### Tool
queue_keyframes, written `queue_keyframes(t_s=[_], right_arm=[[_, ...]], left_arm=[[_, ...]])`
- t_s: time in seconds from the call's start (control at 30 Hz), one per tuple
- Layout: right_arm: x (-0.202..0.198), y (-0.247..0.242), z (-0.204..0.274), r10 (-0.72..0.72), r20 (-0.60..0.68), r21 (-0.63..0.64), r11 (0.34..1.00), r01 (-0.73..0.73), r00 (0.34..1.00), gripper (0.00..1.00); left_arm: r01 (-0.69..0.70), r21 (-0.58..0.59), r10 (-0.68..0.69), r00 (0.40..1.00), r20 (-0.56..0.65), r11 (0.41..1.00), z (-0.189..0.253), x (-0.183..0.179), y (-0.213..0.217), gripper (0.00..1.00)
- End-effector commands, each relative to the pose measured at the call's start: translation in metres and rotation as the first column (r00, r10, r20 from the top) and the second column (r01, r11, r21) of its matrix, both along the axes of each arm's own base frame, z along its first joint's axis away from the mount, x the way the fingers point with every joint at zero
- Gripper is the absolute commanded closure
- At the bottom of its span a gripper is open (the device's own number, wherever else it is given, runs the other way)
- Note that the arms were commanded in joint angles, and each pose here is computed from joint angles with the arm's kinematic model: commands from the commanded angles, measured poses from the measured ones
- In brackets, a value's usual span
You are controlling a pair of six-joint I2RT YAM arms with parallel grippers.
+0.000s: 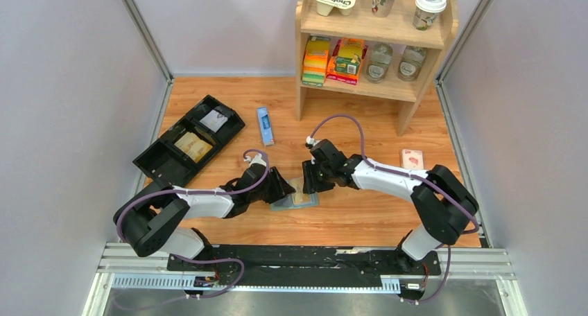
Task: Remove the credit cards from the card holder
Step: Remove the credit card from the card holder.
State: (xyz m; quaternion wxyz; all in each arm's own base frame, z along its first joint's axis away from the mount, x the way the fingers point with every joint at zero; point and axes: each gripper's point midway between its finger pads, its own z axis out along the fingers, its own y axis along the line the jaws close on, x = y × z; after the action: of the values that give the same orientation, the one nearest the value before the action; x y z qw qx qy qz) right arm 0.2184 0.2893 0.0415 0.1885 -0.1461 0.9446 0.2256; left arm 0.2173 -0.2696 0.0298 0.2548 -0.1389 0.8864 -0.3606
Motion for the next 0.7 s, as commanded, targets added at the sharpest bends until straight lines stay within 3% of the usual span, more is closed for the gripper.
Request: queue_keyframes(t_s=[0.0,0.2,0.5,0.67], right_arm=[[0.022,0.008,0.040,-0.017,0.125,0.088,0.996,0.006,0.992,0.58],[0.029,0.011,0.043,-0.016,0.120,0.114,0.993,0.003,0.993,0.62],[0.022,0.015,0.011,-0.010,0.031,0.115,0.993,0.006,0.999,0.68],[0.015,0.009,-0.012,-0.031,-0.049,0.090,0.995,0.035,0.998,0.76]], left_arm=[[0.001,-0.040,-0.001,1.000,0.016,0.999,0.005,0.001,-0.003,0.55],[0.005,-0.050,-0.004,1.000,0.015,0.999,0.006,-0.001,-0.004,0.56],[0.012,-0.069,-0.011,1.000,0.015,0.998,0.007,0.000,-0.007,0.57],[0.024,-0.074,-0.023,1.000,0.010,0.997,0.006,-0.002,-0.009,0.58]])
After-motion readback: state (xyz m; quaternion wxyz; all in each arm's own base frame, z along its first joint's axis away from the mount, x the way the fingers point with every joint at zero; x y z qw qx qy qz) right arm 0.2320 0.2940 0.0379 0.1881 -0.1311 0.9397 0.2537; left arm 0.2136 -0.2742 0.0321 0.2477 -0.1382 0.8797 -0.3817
